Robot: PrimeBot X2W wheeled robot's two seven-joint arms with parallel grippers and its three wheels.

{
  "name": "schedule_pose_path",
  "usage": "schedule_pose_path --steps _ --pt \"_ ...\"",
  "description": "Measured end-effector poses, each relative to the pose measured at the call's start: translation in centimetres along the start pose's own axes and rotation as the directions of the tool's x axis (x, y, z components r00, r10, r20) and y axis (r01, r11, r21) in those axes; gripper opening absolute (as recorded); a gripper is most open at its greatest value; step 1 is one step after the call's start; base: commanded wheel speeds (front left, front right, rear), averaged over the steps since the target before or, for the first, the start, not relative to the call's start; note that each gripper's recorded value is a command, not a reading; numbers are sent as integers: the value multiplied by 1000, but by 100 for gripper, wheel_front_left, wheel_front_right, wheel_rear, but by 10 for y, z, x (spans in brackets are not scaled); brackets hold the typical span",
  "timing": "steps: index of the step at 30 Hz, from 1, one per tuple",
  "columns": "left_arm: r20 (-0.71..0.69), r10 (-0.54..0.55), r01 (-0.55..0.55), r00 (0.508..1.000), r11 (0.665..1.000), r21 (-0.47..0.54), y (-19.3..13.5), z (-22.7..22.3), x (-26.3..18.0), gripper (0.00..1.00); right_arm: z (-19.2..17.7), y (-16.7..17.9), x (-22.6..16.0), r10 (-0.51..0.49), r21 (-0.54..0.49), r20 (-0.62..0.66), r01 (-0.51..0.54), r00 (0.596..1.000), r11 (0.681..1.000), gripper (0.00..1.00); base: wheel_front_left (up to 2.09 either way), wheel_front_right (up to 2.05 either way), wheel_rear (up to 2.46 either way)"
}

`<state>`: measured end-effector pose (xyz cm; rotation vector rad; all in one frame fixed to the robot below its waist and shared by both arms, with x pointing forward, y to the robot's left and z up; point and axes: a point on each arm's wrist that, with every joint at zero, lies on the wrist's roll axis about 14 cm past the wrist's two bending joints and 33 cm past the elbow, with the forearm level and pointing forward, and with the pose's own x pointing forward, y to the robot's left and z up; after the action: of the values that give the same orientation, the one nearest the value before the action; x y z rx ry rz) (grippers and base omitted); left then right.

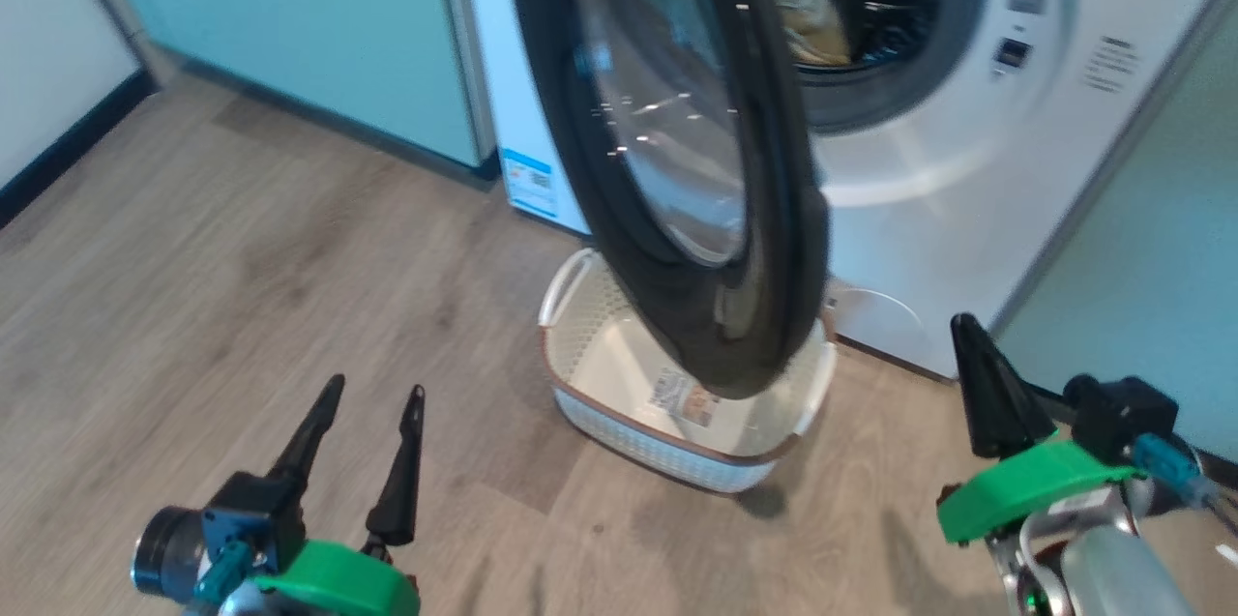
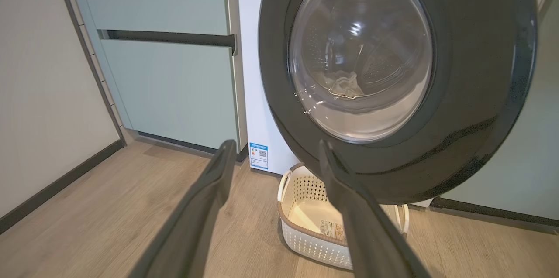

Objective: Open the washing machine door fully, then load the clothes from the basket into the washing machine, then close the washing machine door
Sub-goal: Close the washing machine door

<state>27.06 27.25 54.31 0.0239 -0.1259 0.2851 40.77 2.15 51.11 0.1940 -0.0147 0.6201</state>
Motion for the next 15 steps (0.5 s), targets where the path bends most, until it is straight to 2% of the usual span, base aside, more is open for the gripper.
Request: schedule_pose_path --steps 6,15 --pt "1 61 -61 998 998 -16 16 2 -16 100 5 15 23 52 -2 18 -52 998 999 0 0 0 0" --pt "25 93 -92 995 996 -18 26 9 -22 100 11 28 37 94 -10 35 -94 995 996 0 0 0 0"
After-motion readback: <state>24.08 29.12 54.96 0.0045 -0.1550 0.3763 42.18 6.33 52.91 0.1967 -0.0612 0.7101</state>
